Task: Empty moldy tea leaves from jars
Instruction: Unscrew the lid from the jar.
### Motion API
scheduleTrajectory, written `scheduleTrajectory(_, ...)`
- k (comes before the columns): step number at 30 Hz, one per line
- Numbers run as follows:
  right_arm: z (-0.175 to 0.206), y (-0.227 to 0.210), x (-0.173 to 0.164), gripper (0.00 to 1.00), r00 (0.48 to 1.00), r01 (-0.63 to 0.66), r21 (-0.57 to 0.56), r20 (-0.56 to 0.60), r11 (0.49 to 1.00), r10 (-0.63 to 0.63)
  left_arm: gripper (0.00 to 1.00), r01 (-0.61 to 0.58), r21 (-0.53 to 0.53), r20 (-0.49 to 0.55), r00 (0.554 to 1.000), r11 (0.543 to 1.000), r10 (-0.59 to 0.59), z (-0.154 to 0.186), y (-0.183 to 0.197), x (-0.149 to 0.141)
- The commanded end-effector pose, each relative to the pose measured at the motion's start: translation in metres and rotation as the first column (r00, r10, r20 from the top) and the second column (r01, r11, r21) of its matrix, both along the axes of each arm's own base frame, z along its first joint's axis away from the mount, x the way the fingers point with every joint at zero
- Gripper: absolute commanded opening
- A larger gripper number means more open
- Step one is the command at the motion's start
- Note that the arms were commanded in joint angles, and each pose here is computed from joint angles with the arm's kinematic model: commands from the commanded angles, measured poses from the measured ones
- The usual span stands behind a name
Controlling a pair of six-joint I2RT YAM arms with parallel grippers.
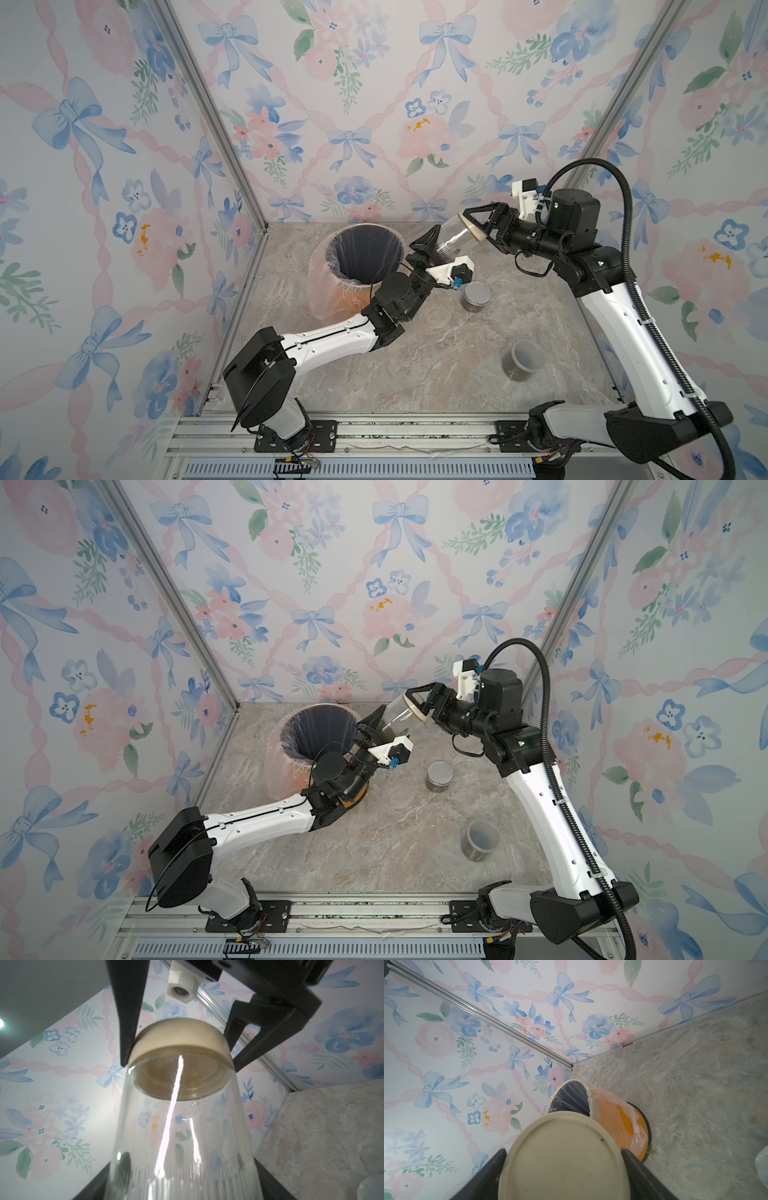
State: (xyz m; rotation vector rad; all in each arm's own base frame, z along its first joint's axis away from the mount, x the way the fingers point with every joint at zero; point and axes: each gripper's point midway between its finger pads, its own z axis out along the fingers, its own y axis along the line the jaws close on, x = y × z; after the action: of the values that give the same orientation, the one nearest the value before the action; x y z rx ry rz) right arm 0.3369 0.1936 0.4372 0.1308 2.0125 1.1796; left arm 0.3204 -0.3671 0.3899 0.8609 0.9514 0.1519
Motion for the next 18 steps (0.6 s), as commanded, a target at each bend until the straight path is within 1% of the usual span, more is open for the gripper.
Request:
scheduleTrajectory(1,0.009,0.015,-0.030,0.48,0.986,-0.151,-0.020,0.074,0.988,0.152,0.24,0.173,-0.147,-0.047,0.982,0.974,-0.182,0.045,-0.005,-0.025)
scheduleTrajectory(5,0.009,0.012,-0.035,0.47,0.978,-0.176,-0.013,0.114,0.984,0.177,0.24,0.249,-0.183,-0.125,0.954,0.951,-0.273,0.051,-0.010,-0.034)
scheduleTrajectory(8,0.014,0.012,-0.040,0.46,0.965,-0.204,-0.003,0.167,0.979,0.202,0.24,0.321,-0.240,-0.188,0.910,0.916,-0.369,0.055,-0.014,-0.041)
scheduleTrajectory(10,0.017,0.014,-0.043,0.45,0.953,-0.235,-0.007,0.194,0.972,0.232,0.24,0.374,-0.274,-0.228,0.869,0.886,-0.438,0.059,-0.015,-0.045)
scheduleTrajectory(14,0.021,0.019,-0.052,0.44,0.922,-0.302,-0.025,0.246,0.953,0.299,0.24,0.442,-0.354,-0.288,0.787,0.824,-0.546,0.070,-0.010,-0.050)
scheduleTrajectory(15,0.023,0.018,-0.053,0.44,0.917,-0.305,-0.025,0.260,0.952,0.301,0.24,0.457,-0.379,-0.302,0.761,0.805,-0.575,0.072,-0.007,-0.051)
scheduleTrajectory(16,0.024,0.022,-0.059,0.44,0.901,-0.349,-0.020,0.269,0.937,0.341,0.24,0.479,-0.403,-0.311,0.729,0.780,-0.609,0.076,-0.004,-0.053)
scheduleTrajectory(18,0.026,0.024,-0.063,0.44,0.872,-0.379,-0.047,0.317,0.924,0.373,0.23,0.514,-0.441,-0.334,0.667,0.736,-0.666,0.080,-0.001,-0.056)
